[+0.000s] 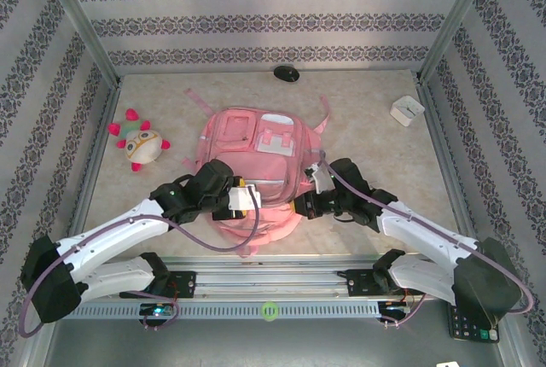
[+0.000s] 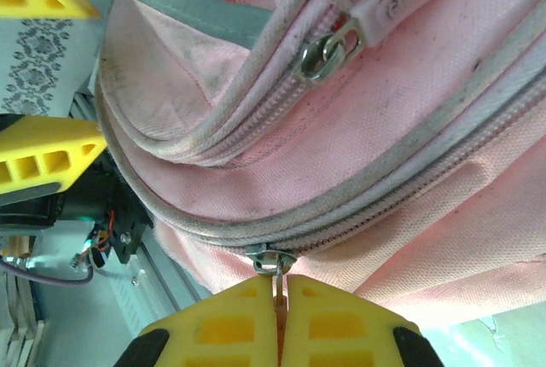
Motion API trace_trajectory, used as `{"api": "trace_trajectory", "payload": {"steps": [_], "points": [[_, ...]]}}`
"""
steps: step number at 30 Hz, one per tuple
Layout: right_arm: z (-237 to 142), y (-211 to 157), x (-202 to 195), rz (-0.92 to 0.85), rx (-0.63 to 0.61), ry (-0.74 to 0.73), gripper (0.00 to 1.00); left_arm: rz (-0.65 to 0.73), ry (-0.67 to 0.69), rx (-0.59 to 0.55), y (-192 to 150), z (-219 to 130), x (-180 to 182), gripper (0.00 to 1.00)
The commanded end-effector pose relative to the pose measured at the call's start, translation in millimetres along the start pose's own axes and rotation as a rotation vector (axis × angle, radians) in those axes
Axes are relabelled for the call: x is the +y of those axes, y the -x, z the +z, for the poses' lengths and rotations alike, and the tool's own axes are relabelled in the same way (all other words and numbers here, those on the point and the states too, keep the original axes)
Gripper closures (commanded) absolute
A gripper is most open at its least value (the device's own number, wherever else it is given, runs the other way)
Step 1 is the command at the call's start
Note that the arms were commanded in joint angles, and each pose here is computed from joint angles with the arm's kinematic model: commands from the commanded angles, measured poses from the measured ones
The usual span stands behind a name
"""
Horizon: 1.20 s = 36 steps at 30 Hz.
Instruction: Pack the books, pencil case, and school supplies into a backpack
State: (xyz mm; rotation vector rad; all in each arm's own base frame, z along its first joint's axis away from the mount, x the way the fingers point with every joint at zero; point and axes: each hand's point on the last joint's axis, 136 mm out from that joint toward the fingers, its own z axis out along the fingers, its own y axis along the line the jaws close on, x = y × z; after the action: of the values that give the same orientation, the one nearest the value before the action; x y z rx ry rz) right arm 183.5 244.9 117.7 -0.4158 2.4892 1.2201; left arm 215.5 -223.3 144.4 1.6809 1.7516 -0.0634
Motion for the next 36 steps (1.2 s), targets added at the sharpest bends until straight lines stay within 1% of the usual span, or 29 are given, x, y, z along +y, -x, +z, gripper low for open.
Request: {"api": "trace_trajectory", "payload": {"steps": [1,4,6,8,10,14,15,16,17,19,20,21,22,24,28,30,33,36], "points": [[4.4,6.0,0.0,-0.004,-0.022,-0.008,1.00,-0.078,0.014,-0.107,44.4,-4.6,11.0,0.29],[5.9,7.5,2.5,-0.008,-0.021,-0.003,1.00,-0.077,0.080,-0.135,75.0,11.6,16.5,0.24],[6.0,8.6,3.8,-0.010,-0.021,-0.002,1.00,-0.058,0.087,-0.127,85.0,24.9,14.8,0.21],[5.4,10.3,5.4,-0.012,-0.026,0.003,1.00,-0.035,0.056,-0.111,83.7,41.3,6.3,0.20],[4.9,10.8,6.8,-0.015,-0.027,0.007,1.00,-0.026,0.033,-0.078,74.4,51.9,-1.5,0.19],[4.6,11.9,8.5,-0.014,-0.028,0.012,1.00,-0.015,0.032,-0.044,62.9,59.2,-6.4,0.19],[4.0,13.1,10.7,-0.016,-0.029,0.018,1.00,-0.006,0.030,-0.023,55.7,62.1,-9.4,0.22],[3.8,13.4,10.4,-0.015,-0.029,0.017,1.00,0.019,0.043,0.030,37.1,66.5,-14.2,0.46],[3.3,13.9,8.6,-0.013,-0.033,0.012,1.00,0.026,0.044,0.039,33.0,65.2,-15.6,0.55],[0.3,16.1,2.3,0.003,-0.044,-0.003,1.00,0.045,0.031,0.036,29.1,60.9,-19.9,0.78],[-2.4,17.9,-4.6,0.025,-0.057,-0.016,1.00,0.058,0.015,0.020,29.8,57.2,-23.0,0.86],[-5.0,19.9,-11.8,0.049,-0.070,-0.025,1.00,0.056,0.009,-0.001,31.3,52.9,-23.7,0.90],[-8.9,23.4,-22.1,0.076,-0.089,-0.041,1.00,0.047,0.007,-0.025,32.0,48.2,-22.5,0.93],[-18.7,32.0,-45.4,0.127,-0.131,-0.082,1.00,0.045,-0.010,-0.083,36.6,38.2,-24.3,0.96],[-41.3,62.4,-95.8,0.208,-0.239,-0.183,1.00,0.082,-0.043,-0.183,45.8,20.0,-33.2,0.98],[-46.4,79.9,-111.9,0.227,-0.271,-0.206,1.00,0.102,-0.072,-0.221,49.9,12.5,-39.7,0.98],[-43.2,99.2,-114.7,0.202,-0.277,-0.196,1.00,0.110,-0.085,-0.242,51.5,6.8,-43.3,0.99],[-41.6,108.4,-109.6,0.180,-0.285,-0.170,1.00,0.112,-0.072,-0.246,51.2,6.3,-41.8,0.99]]}}
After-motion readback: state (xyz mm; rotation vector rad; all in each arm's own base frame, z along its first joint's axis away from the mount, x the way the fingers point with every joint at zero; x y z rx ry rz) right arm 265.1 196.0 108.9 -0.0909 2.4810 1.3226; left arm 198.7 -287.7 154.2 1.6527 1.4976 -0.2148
